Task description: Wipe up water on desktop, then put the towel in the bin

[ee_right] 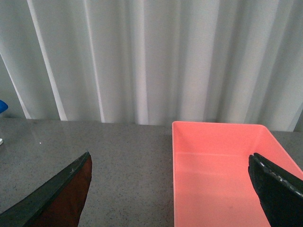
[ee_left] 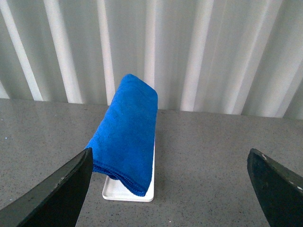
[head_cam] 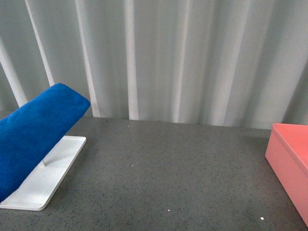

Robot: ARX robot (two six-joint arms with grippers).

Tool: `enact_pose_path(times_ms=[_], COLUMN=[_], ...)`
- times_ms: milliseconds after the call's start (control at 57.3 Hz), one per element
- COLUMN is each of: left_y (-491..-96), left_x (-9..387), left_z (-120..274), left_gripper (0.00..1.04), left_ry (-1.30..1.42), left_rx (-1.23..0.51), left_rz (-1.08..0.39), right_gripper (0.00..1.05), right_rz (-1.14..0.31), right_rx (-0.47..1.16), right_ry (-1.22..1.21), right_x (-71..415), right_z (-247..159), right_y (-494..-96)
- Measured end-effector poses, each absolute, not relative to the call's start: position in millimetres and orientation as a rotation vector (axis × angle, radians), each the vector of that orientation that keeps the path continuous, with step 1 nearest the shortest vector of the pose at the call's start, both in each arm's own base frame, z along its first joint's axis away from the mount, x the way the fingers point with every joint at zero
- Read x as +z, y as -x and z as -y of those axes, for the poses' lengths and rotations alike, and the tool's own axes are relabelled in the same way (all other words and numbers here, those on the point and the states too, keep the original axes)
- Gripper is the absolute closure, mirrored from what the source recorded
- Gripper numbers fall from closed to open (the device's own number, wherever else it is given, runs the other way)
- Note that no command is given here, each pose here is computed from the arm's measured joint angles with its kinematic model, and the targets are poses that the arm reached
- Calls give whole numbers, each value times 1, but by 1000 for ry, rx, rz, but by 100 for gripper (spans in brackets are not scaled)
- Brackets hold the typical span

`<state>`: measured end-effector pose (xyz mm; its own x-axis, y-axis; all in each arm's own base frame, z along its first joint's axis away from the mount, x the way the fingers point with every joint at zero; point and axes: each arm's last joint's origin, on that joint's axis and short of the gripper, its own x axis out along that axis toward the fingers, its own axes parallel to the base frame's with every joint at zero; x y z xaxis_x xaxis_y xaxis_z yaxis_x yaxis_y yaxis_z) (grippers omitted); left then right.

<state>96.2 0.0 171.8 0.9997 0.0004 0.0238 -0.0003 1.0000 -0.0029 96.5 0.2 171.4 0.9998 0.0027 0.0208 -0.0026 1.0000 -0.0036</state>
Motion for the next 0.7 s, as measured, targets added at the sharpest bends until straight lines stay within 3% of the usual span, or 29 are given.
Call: enact_pose_path(times_ms=[698], left_y=[-96], left_x=[172], left_z=[0], left_gripper=[7], left_ry=[3], left_rx=[0], left_rz=[24], right_gripper=[7], right_rz=[21], right_rx=[3], right_ry=[3], right_x=[171], right_z=[0], right_y=[-96])
